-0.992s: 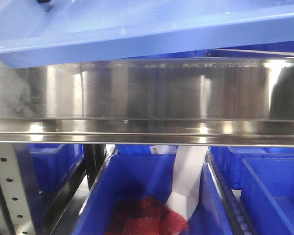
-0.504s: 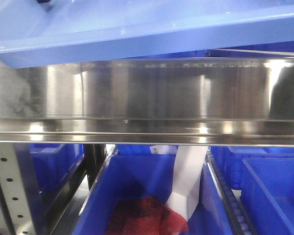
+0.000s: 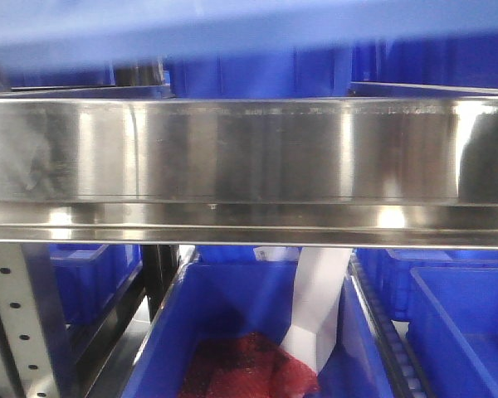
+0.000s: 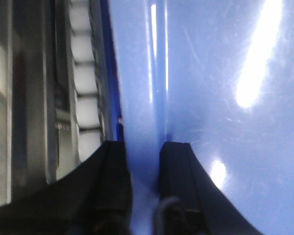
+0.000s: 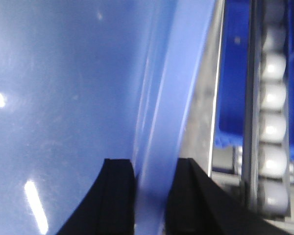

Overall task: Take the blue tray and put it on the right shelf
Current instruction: 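Lower the tray onto the roller shelf and open both grippers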

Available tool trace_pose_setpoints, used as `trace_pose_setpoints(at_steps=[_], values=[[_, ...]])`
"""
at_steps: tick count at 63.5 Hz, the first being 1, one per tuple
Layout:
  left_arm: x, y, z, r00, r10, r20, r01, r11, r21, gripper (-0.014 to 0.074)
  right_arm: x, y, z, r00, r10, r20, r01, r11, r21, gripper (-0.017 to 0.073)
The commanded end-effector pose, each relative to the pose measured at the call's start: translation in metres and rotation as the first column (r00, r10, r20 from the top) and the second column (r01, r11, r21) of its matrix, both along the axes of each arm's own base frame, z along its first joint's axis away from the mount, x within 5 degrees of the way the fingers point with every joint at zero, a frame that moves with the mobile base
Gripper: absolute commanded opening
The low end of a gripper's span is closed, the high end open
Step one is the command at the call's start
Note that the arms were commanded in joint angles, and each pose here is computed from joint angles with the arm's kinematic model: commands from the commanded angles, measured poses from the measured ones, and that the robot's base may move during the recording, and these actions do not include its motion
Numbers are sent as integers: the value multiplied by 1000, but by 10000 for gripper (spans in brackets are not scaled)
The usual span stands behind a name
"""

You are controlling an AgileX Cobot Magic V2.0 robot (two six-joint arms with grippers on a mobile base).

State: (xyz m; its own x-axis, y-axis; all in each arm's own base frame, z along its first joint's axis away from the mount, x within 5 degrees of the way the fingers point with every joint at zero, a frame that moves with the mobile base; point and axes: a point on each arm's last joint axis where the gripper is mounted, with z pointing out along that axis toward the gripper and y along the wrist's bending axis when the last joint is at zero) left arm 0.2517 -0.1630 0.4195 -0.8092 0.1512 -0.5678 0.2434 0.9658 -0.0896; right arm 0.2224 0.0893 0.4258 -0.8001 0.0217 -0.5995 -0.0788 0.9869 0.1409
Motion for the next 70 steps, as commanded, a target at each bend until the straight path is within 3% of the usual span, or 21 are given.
trace_pose_setpoints(at_steps=[1,10,23,41,48,55,66,70], values=[[9,12,30,992,5,125,-6,1000,3,-48,9,2,28,986,17,164,-25,998,49,57],[39,21,34,990,47,129,-44,999,-27,-48,36,9,28,988,9,157,-15,999,39,57],[84,29,6,993,111,36,-107,990,-92,-48,81,21,6,996,-9,93,7,1000,13,57],[113,26,-30,996,88,-24,-89,996,-30,-42,121,34,-41,1000,-11,-15,10,999,-37,57],[118,24,-35,997,69,-19,-69,997,-23,27,126,36,-48,999,-11,-35,9,999,-45,68],[119,24,-34,999,54,1,-53,998,-20,207,127,36,-50,1000,-2,-30,0,999,-53,209],[119,23,-34,999,52,5,-52,998,-20,501,128,35,-49,1000,3,-20,-5,997,-75,621],[119,23,-34,999,51,5,-51,998,-20,545,128,35,-50,1000,3,-25,-5,997,-77,638]])
